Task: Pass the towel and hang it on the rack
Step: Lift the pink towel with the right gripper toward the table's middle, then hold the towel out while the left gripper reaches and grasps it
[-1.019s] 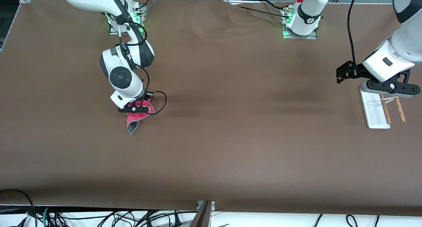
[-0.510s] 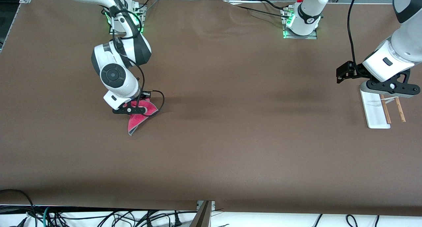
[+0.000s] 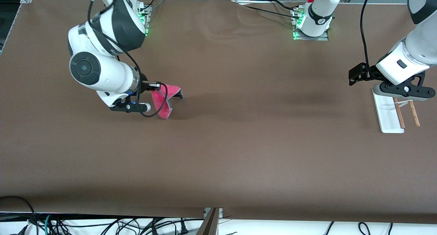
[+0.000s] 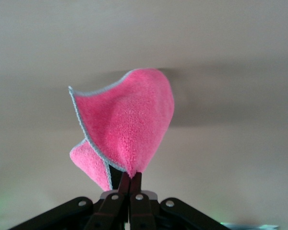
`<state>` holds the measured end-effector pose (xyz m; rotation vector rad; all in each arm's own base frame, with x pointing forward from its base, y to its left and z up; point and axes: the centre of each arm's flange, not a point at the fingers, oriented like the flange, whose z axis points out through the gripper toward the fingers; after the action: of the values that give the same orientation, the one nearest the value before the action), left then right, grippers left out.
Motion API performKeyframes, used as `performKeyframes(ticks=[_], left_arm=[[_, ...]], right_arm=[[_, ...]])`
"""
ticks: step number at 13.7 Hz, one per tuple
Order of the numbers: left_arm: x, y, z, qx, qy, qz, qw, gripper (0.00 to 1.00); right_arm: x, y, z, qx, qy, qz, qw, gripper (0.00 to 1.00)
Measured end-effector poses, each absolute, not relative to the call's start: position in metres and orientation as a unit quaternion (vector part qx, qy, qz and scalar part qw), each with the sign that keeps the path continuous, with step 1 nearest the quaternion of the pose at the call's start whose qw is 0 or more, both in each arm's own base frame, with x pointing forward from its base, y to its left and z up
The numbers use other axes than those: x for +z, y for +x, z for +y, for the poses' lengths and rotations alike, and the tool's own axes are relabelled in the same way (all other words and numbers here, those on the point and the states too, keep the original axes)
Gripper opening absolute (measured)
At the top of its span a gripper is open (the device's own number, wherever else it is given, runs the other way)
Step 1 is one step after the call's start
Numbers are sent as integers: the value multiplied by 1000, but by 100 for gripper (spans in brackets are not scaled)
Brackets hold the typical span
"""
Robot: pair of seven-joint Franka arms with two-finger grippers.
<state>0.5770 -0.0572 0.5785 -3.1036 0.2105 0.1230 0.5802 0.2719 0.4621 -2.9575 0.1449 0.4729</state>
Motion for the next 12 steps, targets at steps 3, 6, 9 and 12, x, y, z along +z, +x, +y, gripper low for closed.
performKeyframes(ticks=[3, 6, 9, 12], left_arm=[[577, 576, -57, 45, -997, 68, 14, 100], [573, 578, -55, 50, -996, 66, 14, 100], [564, 581, -57, 58, -996, 65, 6, 100], [552, 584, -73, 73, -993, 77, -60, 100]], right_arm=[[494, 577, 298, 198, -958, 119, 168, 2], [521, 569, 339, 244, -921, 184, 241, 2], [542, 561, 390, 295, -866, 259, 310, 2], [551, 555, 427, 323, -815, 321, 359, 2]])
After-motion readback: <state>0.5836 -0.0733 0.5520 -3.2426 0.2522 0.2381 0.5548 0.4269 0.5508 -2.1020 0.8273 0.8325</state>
